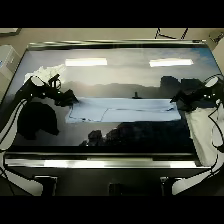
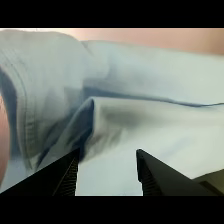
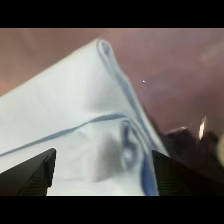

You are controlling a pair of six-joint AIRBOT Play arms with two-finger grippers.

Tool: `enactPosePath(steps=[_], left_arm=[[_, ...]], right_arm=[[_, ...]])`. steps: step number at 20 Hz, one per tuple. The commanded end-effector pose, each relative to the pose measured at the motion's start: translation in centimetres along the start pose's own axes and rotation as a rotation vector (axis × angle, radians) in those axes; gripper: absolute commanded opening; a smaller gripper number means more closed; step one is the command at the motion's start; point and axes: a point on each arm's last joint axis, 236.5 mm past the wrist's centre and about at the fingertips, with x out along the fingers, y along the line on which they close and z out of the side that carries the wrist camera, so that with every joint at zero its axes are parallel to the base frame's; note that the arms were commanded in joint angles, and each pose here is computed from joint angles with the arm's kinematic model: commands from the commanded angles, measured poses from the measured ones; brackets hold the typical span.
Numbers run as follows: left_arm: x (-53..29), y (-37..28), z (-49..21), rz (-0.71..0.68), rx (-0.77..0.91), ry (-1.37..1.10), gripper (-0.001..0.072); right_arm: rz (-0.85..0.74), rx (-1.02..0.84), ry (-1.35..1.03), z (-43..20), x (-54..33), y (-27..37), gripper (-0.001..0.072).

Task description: Fold the clothes and pants, and hang the long-sleeved shirts on hangers.

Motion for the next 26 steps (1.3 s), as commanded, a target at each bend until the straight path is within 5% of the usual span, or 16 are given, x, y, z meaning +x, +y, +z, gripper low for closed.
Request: enactPosePath(steps=[1, 10, 13, 14, 17, 19, 21, 26], left_arm=[[-1.8, -0.5, -1.1, -0.014, 0.019, 0.047, 0.0408], [-5.4, -7.2, -2.3, -0.04, 0.168, -0.033, 0.0408], [-4.4, -9.7, -3.1, -0.05, 0.223, -0.032, 0.0408], [-4.0, -10.4, -3.3, -0.053, 0.239, -0.035, 0.0407], [-2.8, -12.9, -3.3, -0.066, 0.287, -0.069, 0.0393], [-1.7, -14.6, -3.0, -0.077, 0.309, -0.107, 0.0336], [0.6, -16.4, -3.0, -0.09, 0.303, -0.132, 0.0059], [11.0, -21.4, -7.2, -0.173, 0.181, -0.049, 0.002]], right_arm=[[0.008, 0.04, 0.067, -0.6, -1.9, -3.3, 0.0708], [0.229, 0.115, 0.227, -2.0, 2.7, -1.8, 0.0706], [0.224, 0.138, 0.26, -2.5, 4.0, -1.5, 0.0648], [0.221, 0.12, 0.274, -2.9, 4.4, -1.0, 0.056], [0.256, 0.048, 0.278, -3.4, 4.3, 1.4, 0.0047], [0.353, -0.023, 0.251, -3.3, 1.9, 4.0, 0.0047], [0.383, -0.073, 0.199, -3.4, -1.5, 6.0, 0.0047], [0.402, -0.32, 0.029, -7.2, -11.8, 13.4, 0.0048]])
